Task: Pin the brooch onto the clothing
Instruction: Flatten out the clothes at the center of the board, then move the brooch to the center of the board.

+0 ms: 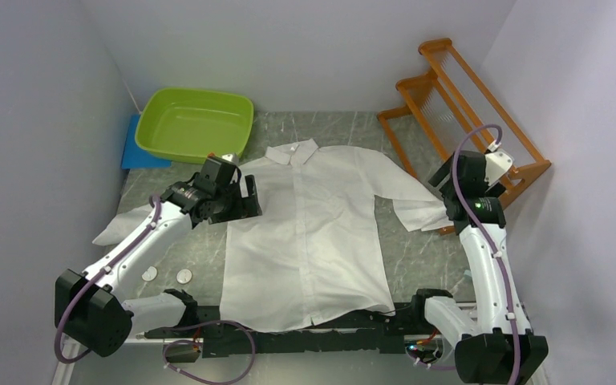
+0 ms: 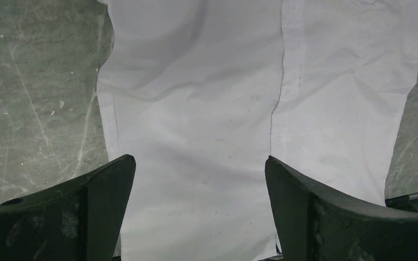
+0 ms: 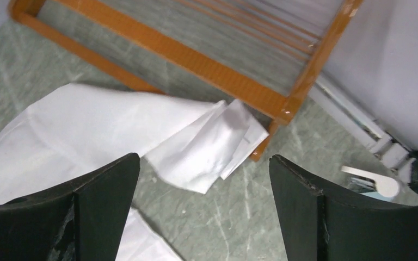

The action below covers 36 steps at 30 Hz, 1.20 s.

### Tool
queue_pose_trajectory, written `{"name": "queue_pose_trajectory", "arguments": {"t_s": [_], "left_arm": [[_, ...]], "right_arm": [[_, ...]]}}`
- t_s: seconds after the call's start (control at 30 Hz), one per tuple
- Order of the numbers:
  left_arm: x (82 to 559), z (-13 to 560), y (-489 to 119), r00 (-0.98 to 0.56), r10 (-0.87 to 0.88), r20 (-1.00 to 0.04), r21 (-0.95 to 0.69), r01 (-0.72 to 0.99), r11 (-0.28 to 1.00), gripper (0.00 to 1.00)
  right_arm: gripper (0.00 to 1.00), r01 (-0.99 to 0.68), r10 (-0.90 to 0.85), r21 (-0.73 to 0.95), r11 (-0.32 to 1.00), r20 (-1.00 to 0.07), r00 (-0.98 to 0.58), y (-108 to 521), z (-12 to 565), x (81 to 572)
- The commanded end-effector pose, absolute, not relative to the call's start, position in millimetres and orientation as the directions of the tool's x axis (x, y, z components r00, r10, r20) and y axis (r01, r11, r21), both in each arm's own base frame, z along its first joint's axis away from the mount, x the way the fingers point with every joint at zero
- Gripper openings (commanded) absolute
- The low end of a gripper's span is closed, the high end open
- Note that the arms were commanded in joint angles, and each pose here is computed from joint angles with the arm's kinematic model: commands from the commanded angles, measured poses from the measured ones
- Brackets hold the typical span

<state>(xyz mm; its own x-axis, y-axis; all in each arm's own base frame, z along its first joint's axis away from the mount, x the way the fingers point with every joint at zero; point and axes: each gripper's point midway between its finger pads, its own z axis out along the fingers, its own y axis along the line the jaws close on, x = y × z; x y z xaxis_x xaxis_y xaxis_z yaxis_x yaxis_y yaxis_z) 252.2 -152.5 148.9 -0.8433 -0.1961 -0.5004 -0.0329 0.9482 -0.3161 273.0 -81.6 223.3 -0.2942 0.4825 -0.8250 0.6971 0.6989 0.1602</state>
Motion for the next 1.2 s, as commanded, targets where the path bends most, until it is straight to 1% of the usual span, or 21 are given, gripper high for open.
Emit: {"name": "queue_pose_trajectory", "arguments": {"t_s": [0.0, 0.1, 0.2, 0.37, 0.47, 0.6, 0.73, 0.83, 0.9, 1.0, 1.1, 1.17], "left_arm": [[252.6, 161.2, -149.8, -0.821, -0.21, -0.531, -0.321, -0.034, 0.946, 0.94], [252.2, 159.8, -152.5, -0.826, -0.203, -0.526, -0.329, -0.022, 0.944, 0.94], [251.6, 153.7, -158.3, -0.838, -0.199, -0.508, -0.346, -0.012, 0.938, 0.94], [245.8, 140.6, -173.5, -0.867, -0.199, -0.457, -0.401, 0.001, 0.916, 0.94], [242.4, 132.2, -175.0, -0.875, -0.223, -0.429, -0.413, -0.029, 0.91, 0.94], [240.8, 122.9, -160.6, -0.868, -0.281, -0.409, -0.362, -0.129, 0.923, 0.95], [240.9, 116.8, -125.7, -0.84, -0.351, -0.414, -0.257, -0.262, 0.93, 0.95], [240.9, 114.2, -95.4, -0.813, -0.418, -0.405, -0.209, -0.363, 0.908, 0.95], [238.3, 111.6, -71.0, -0.783, -0.485, -0.391, -0.181, -0.451, 0.874, 0.95], [230.7, 108.5, -27.2, -0.701, -0.599, -0.387, -0.117, -0.607, 0.786, 0.95], [209.8, 111.8, 24.6, -0.586, -0.69, -0.424, 0.033, -0.772, 0.635, 0.95], [196.3, 117.4, 55.4, -0.51, -0.728, -0.458, 0.113, -0.846, 0.521, 0.95]], "right_arm": [[0.93, 0.554, 0.47, 0.257, 0.792, -0.836, -0.284, -58.2, 247.7, 288.6], [0.93, 0.384, 0.459, 0.318, 0.867, -0.807, -0.37, -23.8, 240.5, 294.7], [0.93, 0.262, 0.466, 0.387, 0.884, -0.768, -0.439, 4.7, 225.5, 293.6], [0.96, 0.152, 0.489, 0.491, 0.858, -0.689, -0.535, 39.1, 191.3, 282.0], [0.96, 0.104, 0.502, 0.554, 0.826, -0.638, -0.585, 57.3, 174.5, 274.7], [0.96, 0.062, 0.505, 0.621, 0.781, -0.569, -0.649, 79.3, 154.9, 267.8], [0.96, 0.036, 0.485, 0.652, 0.757, -0.525, -0.7, 100.4, 140.2, 261.7], [0.97, 0.014, 0.461, 0.661, 0.75, -0.508, -0.728, 117.0, 132.5, 257.6], [0.98, -0.006, 0.442, 0.665, 0.747, -0.502, -0.744, 130.1, 130.2, 255.5], [0.98, -0.041, 0.402, 0.673, 0.739, -0.488, -0.775, 152.9, 126.0, 250.7], [0.98, -0.053, 0.382, 0.68, 0.731, -0.472, -0.795, 166.9, 121.0, 248.0], [0.98, -0.064, 0.375, 0.686, 0.724, -0.471, -0.798, 173.1, 120.7, 247.4]]}}
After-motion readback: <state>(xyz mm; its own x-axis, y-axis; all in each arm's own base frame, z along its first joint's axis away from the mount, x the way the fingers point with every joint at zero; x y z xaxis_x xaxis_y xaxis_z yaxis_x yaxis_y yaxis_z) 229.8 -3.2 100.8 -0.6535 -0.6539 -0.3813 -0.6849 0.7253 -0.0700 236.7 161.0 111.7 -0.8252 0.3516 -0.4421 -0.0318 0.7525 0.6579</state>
